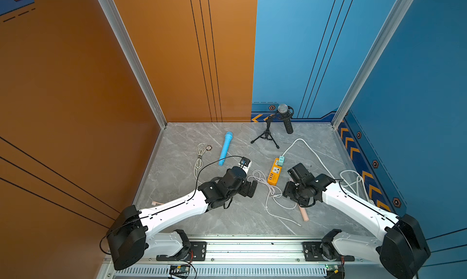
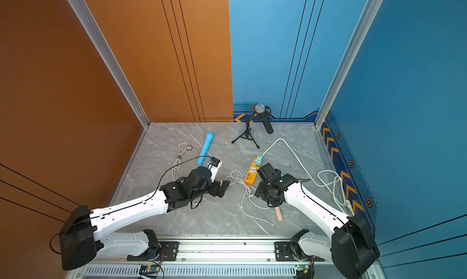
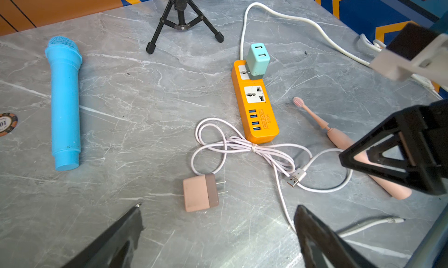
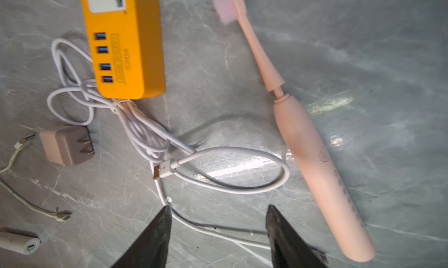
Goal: Charge the electric toothbrush
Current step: Pick up the charging cable from the center of the board.
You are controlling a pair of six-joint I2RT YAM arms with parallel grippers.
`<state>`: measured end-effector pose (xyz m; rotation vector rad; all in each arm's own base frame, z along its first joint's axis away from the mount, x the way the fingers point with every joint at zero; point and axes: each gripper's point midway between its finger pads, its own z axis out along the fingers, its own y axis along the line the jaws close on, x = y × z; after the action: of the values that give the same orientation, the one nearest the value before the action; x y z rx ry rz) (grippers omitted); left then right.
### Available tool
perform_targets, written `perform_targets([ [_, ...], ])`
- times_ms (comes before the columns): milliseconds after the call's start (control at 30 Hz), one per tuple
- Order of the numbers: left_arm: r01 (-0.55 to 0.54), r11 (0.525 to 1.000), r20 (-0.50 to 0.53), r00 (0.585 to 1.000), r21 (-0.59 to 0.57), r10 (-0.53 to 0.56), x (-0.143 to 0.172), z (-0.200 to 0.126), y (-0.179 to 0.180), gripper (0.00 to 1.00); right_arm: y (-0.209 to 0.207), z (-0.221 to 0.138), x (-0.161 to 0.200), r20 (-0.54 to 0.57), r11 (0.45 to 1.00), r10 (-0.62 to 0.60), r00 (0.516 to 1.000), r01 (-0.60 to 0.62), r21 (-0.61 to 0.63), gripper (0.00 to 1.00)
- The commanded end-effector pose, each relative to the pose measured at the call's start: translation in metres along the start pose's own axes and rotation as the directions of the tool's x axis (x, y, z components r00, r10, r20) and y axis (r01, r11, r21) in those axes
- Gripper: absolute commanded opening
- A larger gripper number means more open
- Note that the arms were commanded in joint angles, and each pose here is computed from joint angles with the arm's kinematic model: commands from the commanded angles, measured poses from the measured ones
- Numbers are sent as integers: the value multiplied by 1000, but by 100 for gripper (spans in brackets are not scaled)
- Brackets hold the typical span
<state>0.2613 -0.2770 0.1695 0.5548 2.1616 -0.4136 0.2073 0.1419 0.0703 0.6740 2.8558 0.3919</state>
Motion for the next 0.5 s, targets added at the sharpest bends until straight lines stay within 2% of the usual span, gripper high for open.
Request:
perform_targets([
  [0, -38, 999, 9, 999, -16, 38, -7, -1, -4, 99, 24, 10, 0, -31, 984, 128, 991, -131, -120, 62],
  [200, -52, 998, 20, 998, -22, 53, -8, -3, -6, 99, 26, 21, -13, 10, 961, 225, 974, -220, -165, 60],
  [267, -54, 998, 23, 998, -25, 55, -8, -3, -6, 99, 22, 29, -12, 4, 961, 243, 970, -240, -140, 58],
  [467, -59, 998, 37, 997, -36, 61, -11, -4, -4, 99, 26, 43, -15, -3, 966, 230, 973, -228, -125, 52],
])
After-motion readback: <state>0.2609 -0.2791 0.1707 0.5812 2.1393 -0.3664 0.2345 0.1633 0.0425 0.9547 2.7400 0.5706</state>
